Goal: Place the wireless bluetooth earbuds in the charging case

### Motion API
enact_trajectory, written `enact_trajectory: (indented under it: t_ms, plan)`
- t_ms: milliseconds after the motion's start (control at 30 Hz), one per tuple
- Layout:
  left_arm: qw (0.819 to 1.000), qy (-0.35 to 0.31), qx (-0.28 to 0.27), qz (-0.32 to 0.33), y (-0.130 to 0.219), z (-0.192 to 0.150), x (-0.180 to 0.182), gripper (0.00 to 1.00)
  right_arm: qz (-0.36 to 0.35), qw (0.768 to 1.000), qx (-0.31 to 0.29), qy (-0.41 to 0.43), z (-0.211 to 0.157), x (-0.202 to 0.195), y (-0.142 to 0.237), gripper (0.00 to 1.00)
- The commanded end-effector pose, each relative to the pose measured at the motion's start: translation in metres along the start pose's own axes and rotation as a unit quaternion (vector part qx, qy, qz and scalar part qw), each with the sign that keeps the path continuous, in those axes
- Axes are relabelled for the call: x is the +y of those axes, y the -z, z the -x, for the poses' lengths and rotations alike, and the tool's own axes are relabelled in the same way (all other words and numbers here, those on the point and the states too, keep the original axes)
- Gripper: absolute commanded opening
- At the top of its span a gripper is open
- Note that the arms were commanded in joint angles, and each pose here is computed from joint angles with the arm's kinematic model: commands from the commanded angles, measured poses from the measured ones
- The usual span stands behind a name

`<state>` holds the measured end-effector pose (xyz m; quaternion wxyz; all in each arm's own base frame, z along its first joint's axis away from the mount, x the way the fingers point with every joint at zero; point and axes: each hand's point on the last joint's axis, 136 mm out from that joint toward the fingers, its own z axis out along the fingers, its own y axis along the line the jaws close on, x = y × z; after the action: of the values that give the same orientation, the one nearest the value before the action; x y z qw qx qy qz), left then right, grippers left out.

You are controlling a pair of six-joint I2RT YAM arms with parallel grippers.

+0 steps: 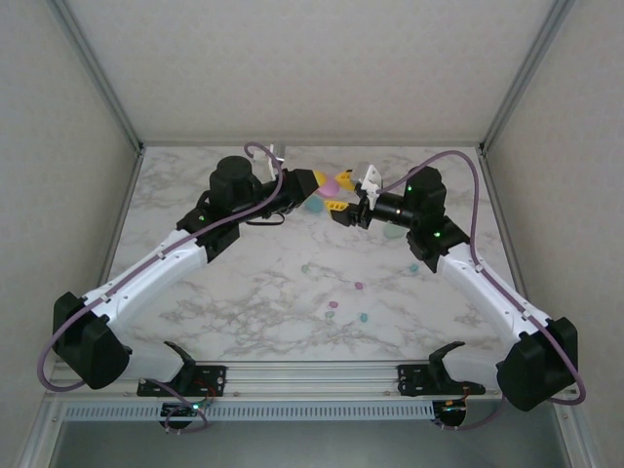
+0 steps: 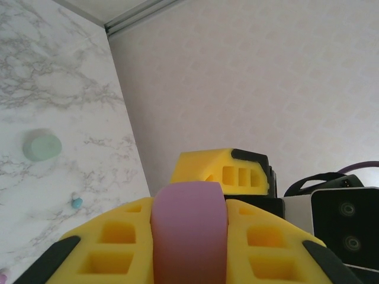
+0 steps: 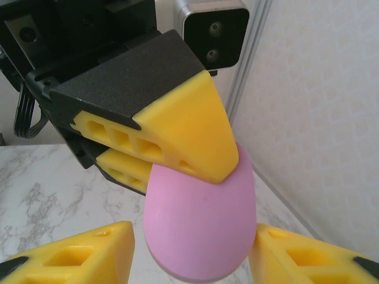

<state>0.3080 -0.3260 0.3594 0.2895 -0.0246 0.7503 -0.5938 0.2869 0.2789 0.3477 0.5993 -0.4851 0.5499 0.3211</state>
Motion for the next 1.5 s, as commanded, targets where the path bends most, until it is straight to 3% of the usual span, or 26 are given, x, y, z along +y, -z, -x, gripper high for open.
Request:
enact_trajectory:
  t_ms: [0, 167, 333, 433, 467, 533, 633, 700, 833, 900, 1033, 1467]
  plan:
    - [1.0, -0.006, -0.002, -0.023, 0.005, 0.0, -0.014, 0.0, 0.005, 0.999, -0.036, 0.026, 0.028, -0.003, 0.001, 0.54]
    - [1.0, -0.008, -0.002, -0.023, 0.005, 0.0, -0.015, 0.0, 0.005, 0.999, -0.035, 0.028, 0.029, -0.004, 0.0, 0.49]
    - [1.0, -0.016, -0.005, -0.019, 0.008, 0.001, -0.015, 0.05, 0.013, 0.999, -0.02, 0.027, 0.022, -0.001, 0.0, 0.35]
    - [0.999, -0.033, -0.012, -0.013, 0.011, 0.003, -0.016, 0.3, 0.024, 0.999, -0.011, 0.019, 0.021, 0.002, 0.002, 0.32]
    - [0.999, -0.042, -0.015, -0.007, 0.012, 0.004, -0.016, 0.42, 0.033, 0.999, -0.009, 0.013, 0.021, 0.004, 0.002, 0.31]
    - [0.997, -0.078, -0.026, 0.004, 0.018, 0.008, -0.017, 0.52, 0.052, 0.999, -0.004, 0.001, 0.022, 0.009, 0.004, 0.29]
    - [0.981, -0.19, -0.04, 0.024, 0.033, 0.012, -0.021, 0.67, 0.085, 0.996, 0.007, -0.028, 0.023, 0.014, 0.008, 0.29]
    - [0.948, -0.316, -0.037, 0.018, 0.045, 0.006, -0.028, 0.71, 0.115, 0.992, 0.014, -0.05, 0.024, 0.018, 0.012, 0.29]
    - [0.84, -0.541, 0.007, -0.028, 0.067, -0.032, -0.024, 0.72, 0.168, 0.984, 0.022, -0.057, 0.028, 0.029, 0.015, 0.29]
    - [0.816, -0.577, 0.03, -0.035, 0.071, -0.039, -0.019, 0.7, 0.183, 0.981, 0.021, -0.056, 0.032, 0.032, 0.016, 0.28]
    - [0.802, -0.588, 0.09, -0.06, 0.064, -0.049, -0.015, 0.65, 0.21, 0.976, 0.005, -0.05, 0.04, 0.038, 0.017, 0.29]
    - [0.798, -0.582, 0.086, -0.134, 0.048, -0.048, -0.039, 0.53, 0.22, 0.975, 0.001, -0.043, 0.043, 0.043, 0.018, 0.29]
